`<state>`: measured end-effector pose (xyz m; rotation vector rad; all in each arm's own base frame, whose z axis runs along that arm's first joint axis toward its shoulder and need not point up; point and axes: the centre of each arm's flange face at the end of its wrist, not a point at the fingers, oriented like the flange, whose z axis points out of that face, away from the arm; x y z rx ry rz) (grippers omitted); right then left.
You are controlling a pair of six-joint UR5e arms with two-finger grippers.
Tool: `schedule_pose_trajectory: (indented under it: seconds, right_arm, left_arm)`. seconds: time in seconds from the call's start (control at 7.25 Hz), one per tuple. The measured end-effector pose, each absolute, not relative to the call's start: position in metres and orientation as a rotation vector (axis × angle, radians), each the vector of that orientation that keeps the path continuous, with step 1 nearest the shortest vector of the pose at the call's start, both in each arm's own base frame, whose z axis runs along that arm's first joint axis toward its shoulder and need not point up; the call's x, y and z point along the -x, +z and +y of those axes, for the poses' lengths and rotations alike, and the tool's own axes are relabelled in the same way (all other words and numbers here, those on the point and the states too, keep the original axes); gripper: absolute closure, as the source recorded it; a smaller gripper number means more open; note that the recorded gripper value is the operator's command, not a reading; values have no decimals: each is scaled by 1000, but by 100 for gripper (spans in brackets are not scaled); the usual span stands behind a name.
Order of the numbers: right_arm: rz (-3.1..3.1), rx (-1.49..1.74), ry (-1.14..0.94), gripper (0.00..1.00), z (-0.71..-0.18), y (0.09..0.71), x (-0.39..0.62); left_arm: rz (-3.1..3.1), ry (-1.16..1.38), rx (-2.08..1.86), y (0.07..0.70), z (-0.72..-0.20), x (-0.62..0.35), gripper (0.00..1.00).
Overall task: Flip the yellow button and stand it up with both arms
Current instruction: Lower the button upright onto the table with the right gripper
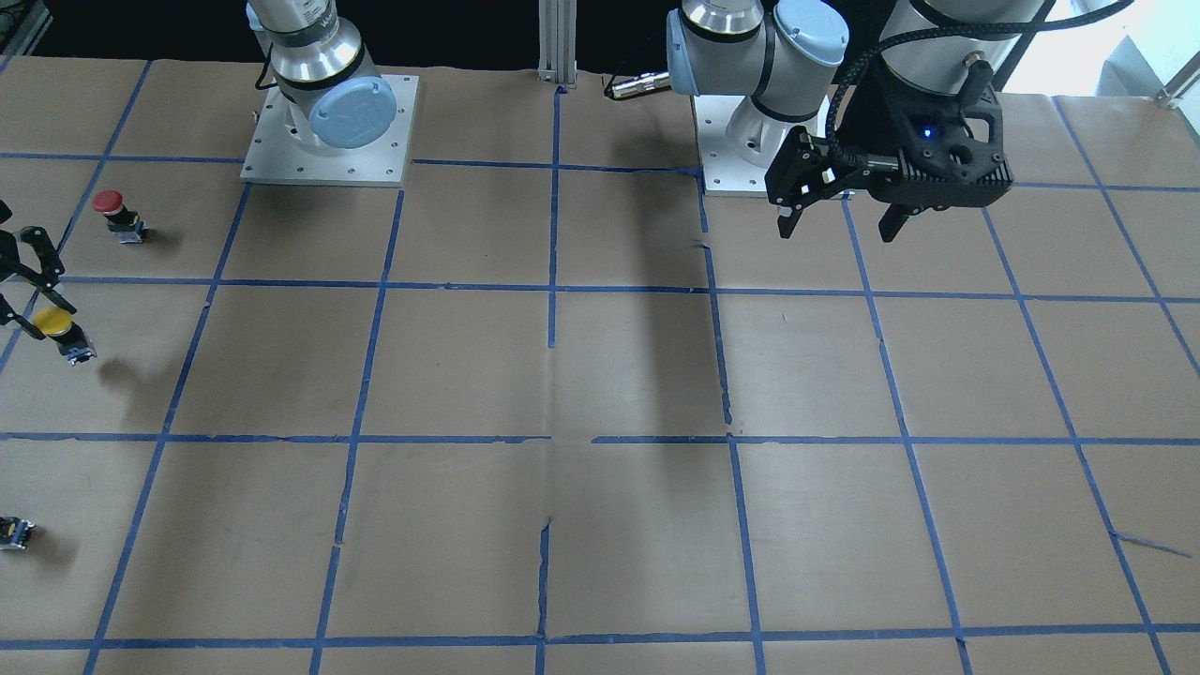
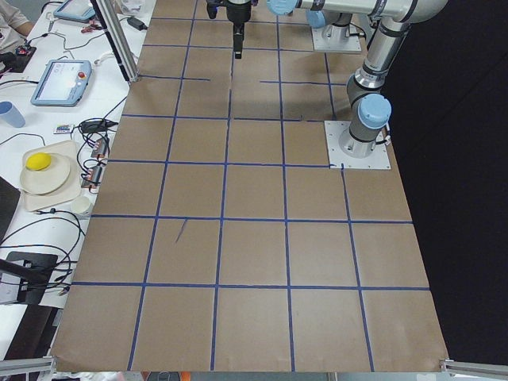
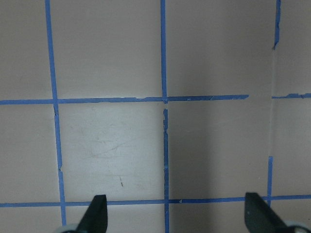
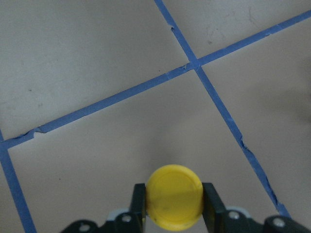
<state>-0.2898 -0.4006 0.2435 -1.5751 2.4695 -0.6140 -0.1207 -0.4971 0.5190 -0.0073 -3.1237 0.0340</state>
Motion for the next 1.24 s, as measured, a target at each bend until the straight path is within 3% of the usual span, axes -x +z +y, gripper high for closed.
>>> schedule_pose_trajectory:
  seconds: [0.14, 0.28, 0.41, 0.55, 1.24]
  right_arm:
    - [2454, 1563, -609, 83, -403, 235, 294]
    - [2443, 1552, -605, 59, -407, 228, 300]
    - [2438, 1547, -601, 9, -410, 224, 304]
    - [2438, 1541, -600, 2, -411, 223, 305]
    - [2512, 1316, -513, 0, -406, 242, 292]
  left_arm:
    - [-3124, 32, 6, 518, -498, 121, 0]
    - [-3124, 29, 3, 517, -498, 121, 0]
    - [-3125, 30, 1, 518, -499, 121, 0]
    - [-3125, 32, 0, 518, -499, 121, 0]
    - [-3127, 37, -3, 520, -499, 120, 0]
